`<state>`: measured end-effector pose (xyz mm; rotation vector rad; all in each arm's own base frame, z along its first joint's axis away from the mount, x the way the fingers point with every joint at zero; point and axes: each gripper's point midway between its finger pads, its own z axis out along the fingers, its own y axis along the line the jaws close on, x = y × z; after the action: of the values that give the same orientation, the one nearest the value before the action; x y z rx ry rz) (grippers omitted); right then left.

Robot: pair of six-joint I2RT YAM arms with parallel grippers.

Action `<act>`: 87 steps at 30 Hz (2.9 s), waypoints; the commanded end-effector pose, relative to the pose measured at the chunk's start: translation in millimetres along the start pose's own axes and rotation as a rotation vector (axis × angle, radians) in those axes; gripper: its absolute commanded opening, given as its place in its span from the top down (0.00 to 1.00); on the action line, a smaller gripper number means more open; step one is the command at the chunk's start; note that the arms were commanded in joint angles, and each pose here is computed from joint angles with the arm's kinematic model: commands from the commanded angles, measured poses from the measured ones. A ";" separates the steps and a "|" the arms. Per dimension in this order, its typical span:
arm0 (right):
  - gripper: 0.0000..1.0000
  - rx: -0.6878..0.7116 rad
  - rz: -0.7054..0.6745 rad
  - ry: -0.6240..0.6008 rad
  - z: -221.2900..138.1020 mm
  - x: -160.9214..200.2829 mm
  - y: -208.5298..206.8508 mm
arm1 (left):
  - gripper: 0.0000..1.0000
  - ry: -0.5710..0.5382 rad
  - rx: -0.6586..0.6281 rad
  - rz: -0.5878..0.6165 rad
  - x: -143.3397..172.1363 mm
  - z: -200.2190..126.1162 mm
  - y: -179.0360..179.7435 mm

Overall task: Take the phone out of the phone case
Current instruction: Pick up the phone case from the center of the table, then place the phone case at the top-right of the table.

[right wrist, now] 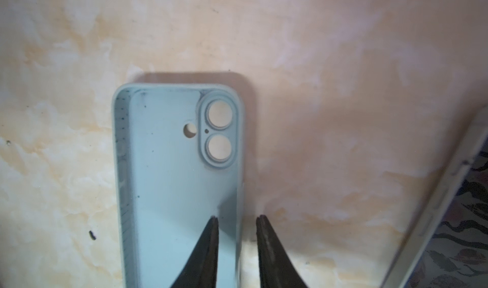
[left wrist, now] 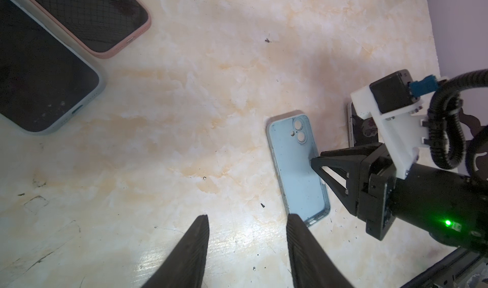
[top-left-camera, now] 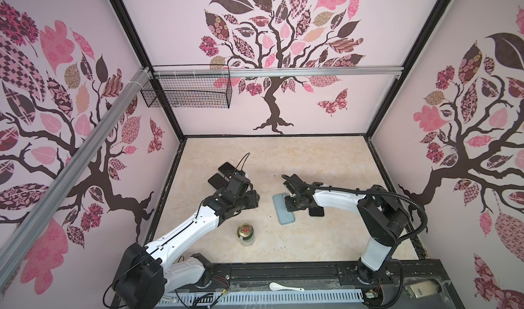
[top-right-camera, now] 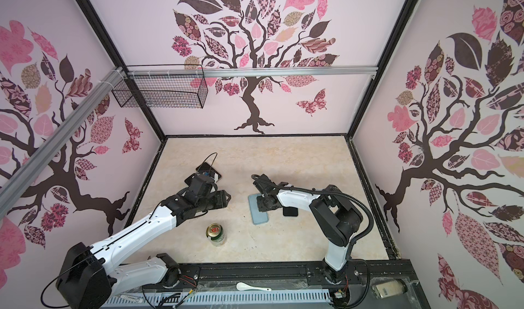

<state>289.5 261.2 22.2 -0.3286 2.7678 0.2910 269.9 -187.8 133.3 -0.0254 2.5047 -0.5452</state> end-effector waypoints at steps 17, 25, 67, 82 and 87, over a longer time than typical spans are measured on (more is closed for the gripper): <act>0.98 0.010 0.048 -0.005 -9.0 -8.9 4.7 | 0.48 0.022 -0.021 0.041 -1.6 9.6 0.4; 1.00 -0.004 0.070 -0.069 -35.5 -36.2 -2.8 | 0.47 0.006 0.008 0.053 -20.1 19.7 -16.2; 1.00 0.204 0.218 0.033 15.4 -139.5 -207.5 | 0.41 0.097 0.093 0.145 -61.6 121.5 -85.9; 0.68 0.230 0.230 0.012 1.8 -144.9 -210.0 | 0.39 0.084 0.085 0.127 -60.1 109.6 -81.4; 0.58 0.228 0.238 -0.087 -32.1 -161.3 -205.5 | 0.37 -0.005 0.019 0.112 -74.1 80.8 -67.9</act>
<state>474.7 88.5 34.4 0.0439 2.8112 0.0359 369.7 -289.4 113.2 0.1733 2.5469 -0.5799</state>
